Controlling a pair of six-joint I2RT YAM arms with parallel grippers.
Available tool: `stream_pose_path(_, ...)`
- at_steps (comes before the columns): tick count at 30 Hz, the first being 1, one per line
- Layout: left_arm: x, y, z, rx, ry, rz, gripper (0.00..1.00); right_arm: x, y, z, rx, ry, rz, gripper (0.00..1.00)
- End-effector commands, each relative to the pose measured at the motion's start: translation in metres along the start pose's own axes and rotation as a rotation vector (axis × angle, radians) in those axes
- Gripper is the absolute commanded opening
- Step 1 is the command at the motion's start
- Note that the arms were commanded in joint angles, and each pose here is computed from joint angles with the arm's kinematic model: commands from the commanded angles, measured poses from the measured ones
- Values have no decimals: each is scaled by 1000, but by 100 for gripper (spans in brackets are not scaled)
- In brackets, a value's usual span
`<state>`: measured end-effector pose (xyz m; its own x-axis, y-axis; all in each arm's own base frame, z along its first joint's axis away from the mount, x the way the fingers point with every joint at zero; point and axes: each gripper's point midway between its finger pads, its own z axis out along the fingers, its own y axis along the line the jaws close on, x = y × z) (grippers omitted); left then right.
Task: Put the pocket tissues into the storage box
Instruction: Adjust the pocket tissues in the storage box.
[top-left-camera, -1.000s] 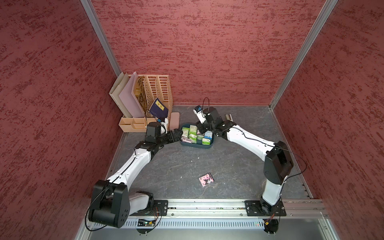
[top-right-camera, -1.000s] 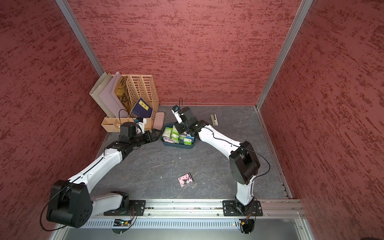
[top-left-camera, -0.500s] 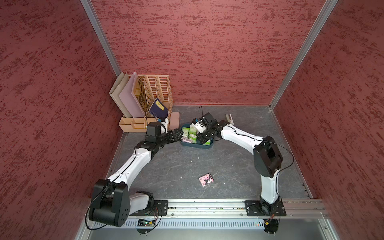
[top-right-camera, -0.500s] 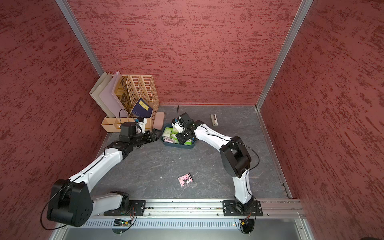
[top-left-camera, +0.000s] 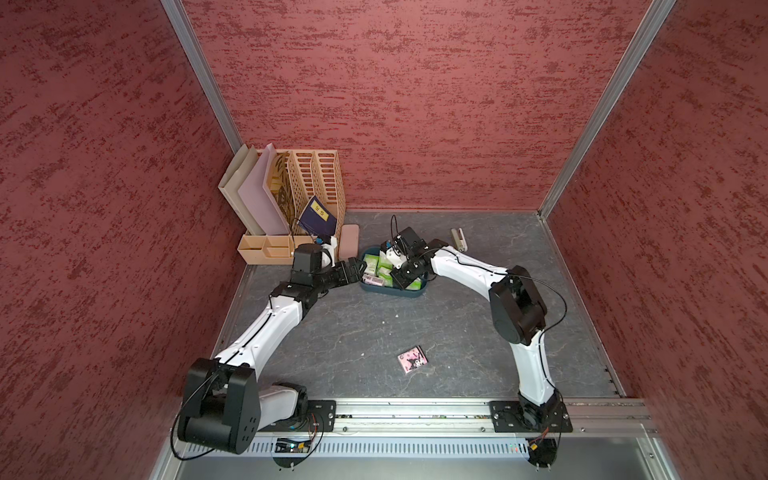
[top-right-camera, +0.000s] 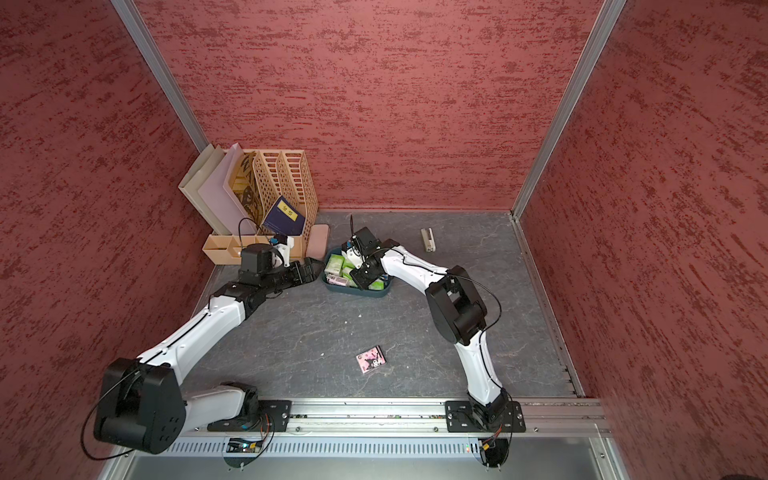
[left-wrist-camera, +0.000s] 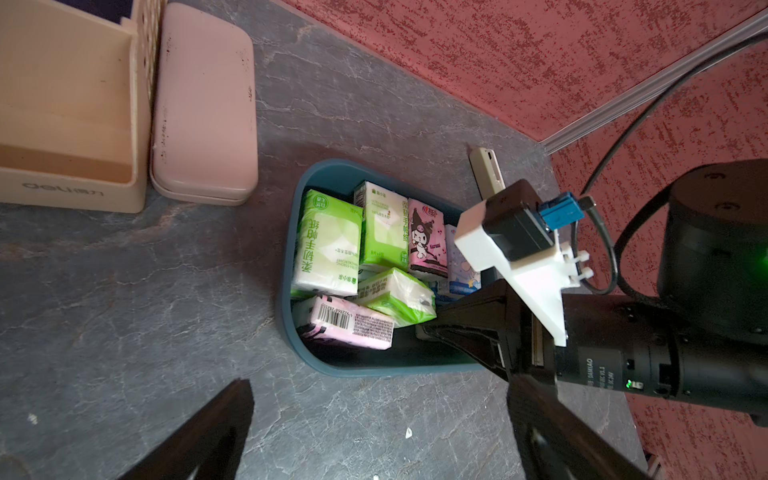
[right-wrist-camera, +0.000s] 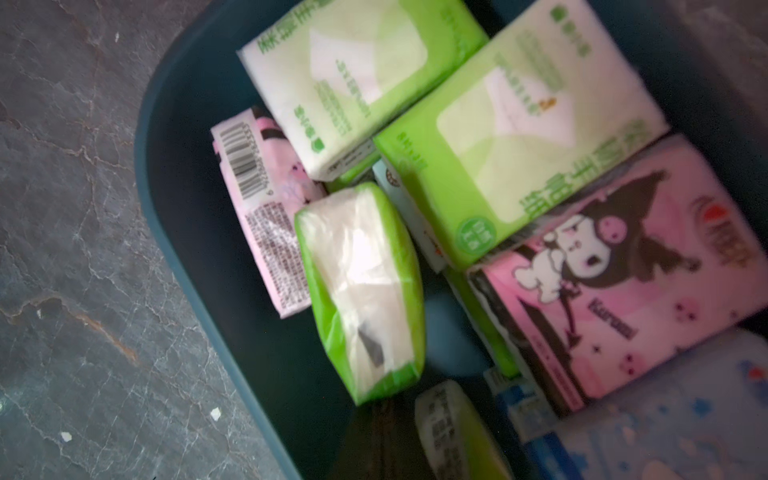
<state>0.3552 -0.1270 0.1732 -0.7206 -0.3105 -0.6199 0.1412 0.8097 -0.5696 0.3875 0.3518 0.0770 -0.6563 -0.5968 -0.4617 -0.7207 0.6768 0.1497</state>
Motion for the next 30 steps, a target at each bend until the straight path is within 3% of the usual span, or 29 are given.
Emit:
stream_pose_path(1,-9,0,0,-2,-21,3,100,-14,1,7,5,-28,-32,0)
stream_pose_path(11,-7,4,0,-18,-13,5,100,-24,5,14,-6,-44,-49,0)
stream_pose_path(14,-6,5,1,-19,-11,4,100,-26,6,0,7,-72,-50,13)
stream_pose_path(17,-8,3,1,-13,-15,4,100,-33,9,-26,21,-125,-52,33)
stream_pose_path(22,-9,1,2,-2,-18,-1,100,-42,5,-71,57,-219,-61,48)
stream_pose_path(26,-12,-1,1,7,-25,-3,100,-34,-11,-91,102,-232,-64,50)
stream_pose_path(30,-13,-2,0,8,-28,-1,100,-11,-29,-90,123,-156,-62,50)
